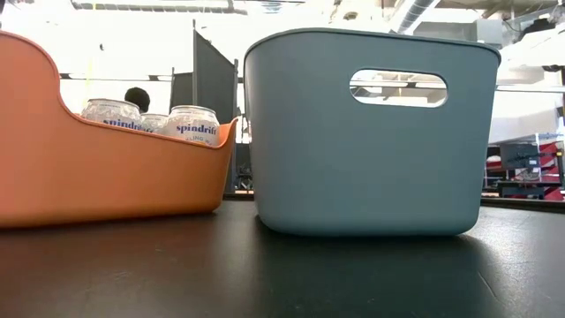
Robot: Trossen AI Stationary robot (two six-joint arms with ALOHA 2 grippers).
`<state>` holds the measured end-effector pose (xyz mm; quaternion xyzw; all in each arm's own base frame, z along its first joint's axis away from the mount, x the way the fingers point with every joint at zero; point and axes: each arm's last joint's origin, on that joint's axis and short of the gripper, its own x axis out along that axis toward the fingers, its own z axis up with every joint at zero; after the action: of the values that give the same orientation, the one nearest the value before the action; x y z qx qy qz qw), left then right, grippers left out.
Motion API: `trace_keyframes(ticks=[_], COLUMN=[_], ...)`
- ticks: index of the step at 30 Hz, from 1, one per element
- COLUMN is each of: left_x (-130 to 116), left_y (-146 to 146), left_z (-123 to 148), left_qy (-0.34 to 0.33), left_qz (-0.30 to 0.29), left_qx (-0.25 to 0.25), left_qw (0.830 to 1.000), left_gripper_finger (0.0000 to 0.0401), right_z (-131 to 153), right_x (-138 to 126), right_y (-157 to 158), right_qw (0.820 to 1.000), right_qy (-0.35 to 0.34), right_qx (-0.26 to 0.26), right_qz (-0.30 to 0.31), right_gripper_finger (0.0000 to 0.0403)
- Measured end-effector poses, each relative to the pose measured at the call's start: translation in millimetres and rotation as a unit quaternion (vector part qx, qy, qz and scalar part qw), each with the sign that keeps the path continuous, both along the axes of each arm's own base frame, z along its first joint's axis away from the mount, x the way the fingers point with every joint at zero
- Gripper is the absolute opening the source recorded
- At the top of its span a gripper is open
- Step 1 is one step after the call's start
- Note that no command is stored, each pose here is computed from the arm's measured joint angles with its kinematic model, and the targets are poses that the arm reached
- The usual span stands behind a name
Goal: Sort soda cans
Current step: Put the blue and white soda can into the orange bin
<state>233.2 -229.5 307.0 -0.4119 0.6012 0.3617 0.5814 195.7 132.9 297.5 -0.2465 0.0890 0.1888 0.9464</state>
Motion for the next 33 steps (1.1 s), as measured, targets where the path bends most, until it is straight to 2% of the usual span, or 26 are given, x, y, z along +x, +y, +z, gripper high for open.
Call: trace_keyframes(ticks=[7,14,24,33], left_x=[5,20,53,74], left_y=[10,37,91,144], left_z=[34,59,64,63], left_qy=[-0.035,-0.075,-0.093,-0.094], left_qz=[0.002,-0.004,-0.034,-0.065], left_qx=[-0.003,0.013,0.039,0.081], left_qw=[0.999,0.997,0.994,0.990], left_gripper_finger=[0.0306,0.0306,0.0306,0.0306], right_z=[0,0,0,-8], right_x=[0,0,0,-2], right_y=[0,0,0,-2], right_qw=[1.000,1.000,1.000,0.999], right_qy=[0.000,0.000,0.002,0.037], right_qx=[0.000,0.000,-0.002,-0.027], right_qz=[0.000,0.000,0.000,0.000], right_gripper_finger=[0.0323,0.0323,0.0323,0.0323])
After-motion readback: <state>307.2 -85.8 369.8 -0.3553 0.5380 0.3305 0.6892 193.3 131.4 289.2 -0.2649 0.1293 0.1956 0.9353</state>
